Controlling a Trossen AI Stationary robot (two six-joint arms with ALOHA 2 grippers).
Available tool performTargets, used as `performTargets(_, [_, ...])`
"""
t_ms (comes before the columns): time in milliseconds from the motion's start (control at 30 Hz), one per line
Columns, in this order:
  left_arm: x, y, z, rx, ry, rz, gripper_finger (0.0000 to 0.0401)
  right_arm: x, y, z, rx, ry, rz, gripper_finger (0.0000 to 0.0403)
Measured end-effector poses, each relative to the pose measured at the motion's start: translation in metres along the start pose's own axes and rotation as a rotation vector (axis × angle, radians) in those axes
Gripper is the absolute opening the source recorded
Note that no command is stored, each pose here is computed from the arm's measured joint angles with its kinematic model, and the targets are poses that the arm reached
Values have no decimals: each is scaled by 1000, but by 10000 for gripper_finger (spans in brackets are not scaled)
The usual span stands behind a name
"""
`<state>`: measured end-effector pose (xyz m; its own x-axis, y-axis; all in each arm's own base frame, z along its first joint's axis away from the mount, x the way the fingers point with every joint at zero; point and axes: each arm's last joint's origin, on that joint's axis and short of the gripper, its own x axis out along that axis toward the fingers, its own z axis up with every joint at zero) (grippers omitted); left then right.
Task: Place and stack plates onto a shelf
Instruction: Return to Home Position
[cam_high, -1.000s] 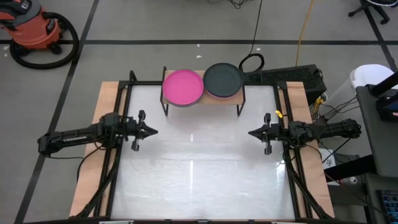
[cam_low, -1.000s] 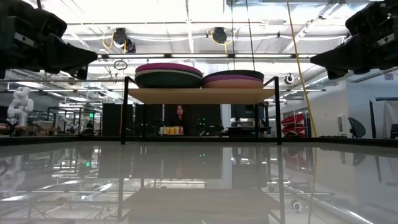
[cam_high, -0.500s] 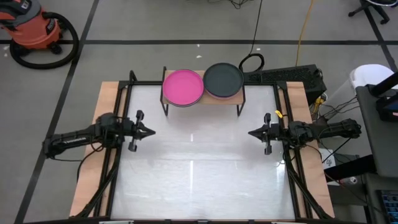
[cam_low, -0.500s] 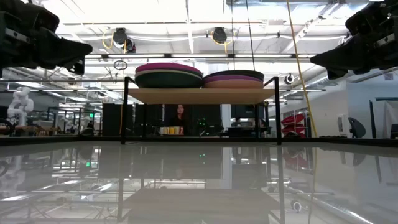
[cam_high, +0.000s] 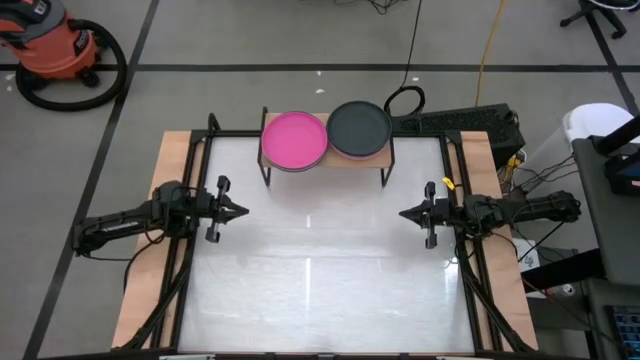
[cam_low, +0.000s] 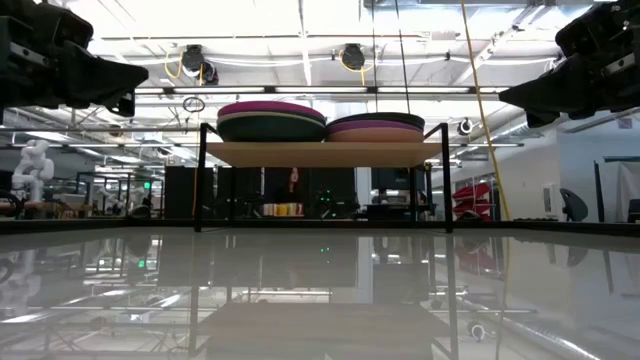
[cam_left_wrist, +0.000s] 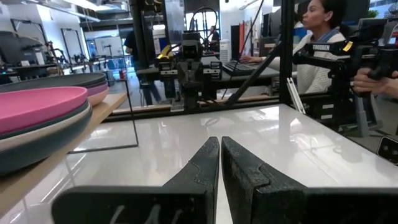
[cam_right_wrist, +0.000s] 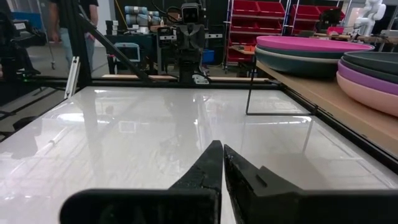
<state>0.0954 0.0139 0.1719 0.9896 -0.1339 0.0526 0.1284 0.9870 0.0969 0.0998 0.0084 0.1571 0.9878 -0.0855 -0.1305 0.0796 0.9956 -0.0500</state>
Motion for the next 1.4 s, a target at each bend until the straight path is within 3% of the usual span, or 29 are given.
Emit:
performTargets(400, [1,0,-2,-16,18,-2,24,0,0,0,8,0,1,0])
performTargets(800, [10,3,-18,-81,188,-12,24,0,0,0,36,-3,1,0])
performTargets(1167, [12,5,-20,-143,209,26,24,-3,-1,23,58,-233,-7,0])
performTargets(1400, [12,5,-19,-133,207,26,24,-3,-1,24,60,-248,-7,0])
